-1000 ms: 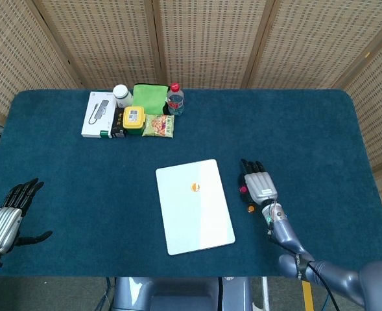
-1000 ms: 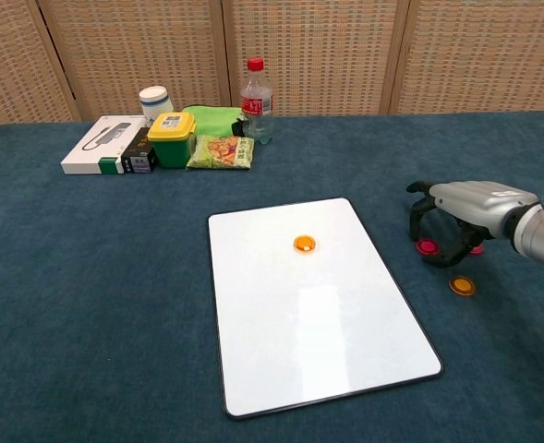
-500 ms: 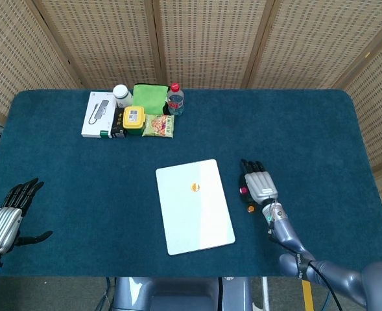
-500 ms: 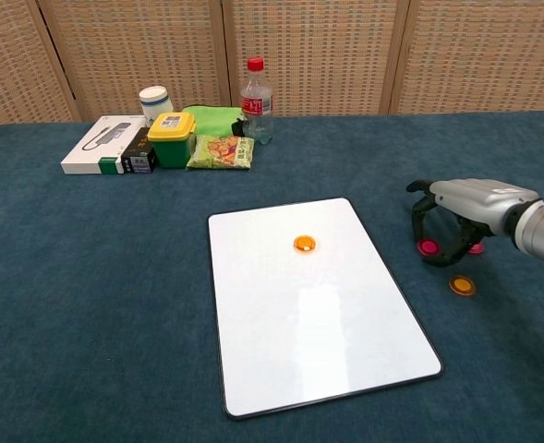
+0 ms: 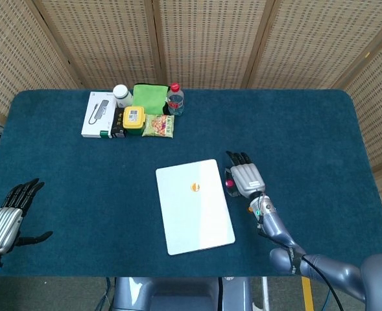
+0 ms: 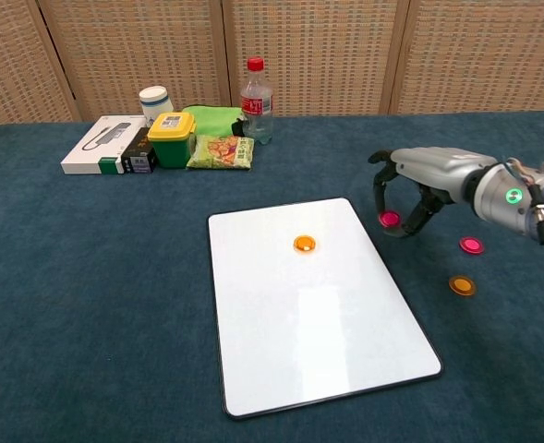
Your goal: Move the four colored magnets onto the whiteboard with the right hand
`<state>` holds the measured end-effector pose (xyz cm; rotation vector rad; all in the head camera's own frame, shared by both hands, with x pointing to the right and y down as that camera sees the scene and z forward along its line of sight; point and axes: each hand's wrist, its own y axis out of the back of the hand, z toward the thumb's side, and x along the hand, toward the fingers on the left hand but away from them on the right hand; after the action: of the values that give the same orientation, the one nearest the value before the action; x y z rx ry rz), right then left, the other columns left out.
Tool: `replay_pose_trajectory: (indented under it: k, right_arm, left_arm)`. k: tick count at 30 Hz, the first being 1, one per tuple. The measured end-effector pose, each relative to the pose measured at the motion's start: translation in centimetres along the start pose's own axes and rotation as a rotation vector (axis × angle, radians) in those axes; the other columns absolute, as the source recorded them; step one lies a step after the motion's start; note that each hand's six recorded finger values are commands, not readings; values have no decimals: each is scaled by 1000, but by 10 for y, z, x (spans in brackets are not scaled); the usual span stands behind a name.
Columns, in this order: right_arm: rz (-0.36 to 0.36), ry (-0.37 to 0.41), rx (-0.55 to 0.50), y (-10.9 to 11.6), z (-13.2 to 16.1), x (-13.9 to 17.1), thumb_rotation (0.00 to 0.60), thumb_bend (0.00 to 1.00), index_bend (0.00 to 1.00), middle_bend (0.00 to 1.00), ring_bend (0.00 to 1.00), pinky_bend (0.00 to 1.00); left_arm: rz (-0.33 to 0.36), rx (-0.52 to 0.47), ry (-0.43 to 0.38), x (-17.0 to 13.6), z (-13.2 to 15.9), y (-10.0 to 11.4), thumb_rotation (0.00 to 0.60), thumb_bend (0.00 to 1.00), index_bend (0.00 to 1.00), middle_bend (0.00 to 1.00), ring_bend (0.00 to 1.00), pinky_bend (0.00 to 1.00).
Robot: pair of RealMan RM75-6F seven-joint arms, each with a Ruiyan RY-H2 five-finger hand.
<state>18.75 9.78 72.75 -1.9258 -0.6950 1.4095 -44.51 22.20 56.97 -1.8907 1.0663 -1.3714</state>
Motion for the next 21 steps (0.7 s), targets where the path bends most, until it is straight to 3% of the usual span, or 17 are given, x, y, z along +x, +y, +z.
replay_pose_trajectory:
  k: [11,21]
  right_arm:
    - [51,24,13,-13,47,-16,600,363,587,33,0,0]
    - [75,158,19,-30,99,9,600,359,587,33,0,0]
  left_arm:
    - [-9,-12,1,0,-2,0,600,0,0,0,0,0]
    - [-11,-12,1,0,-1,0,600,0,0,0,0,0]
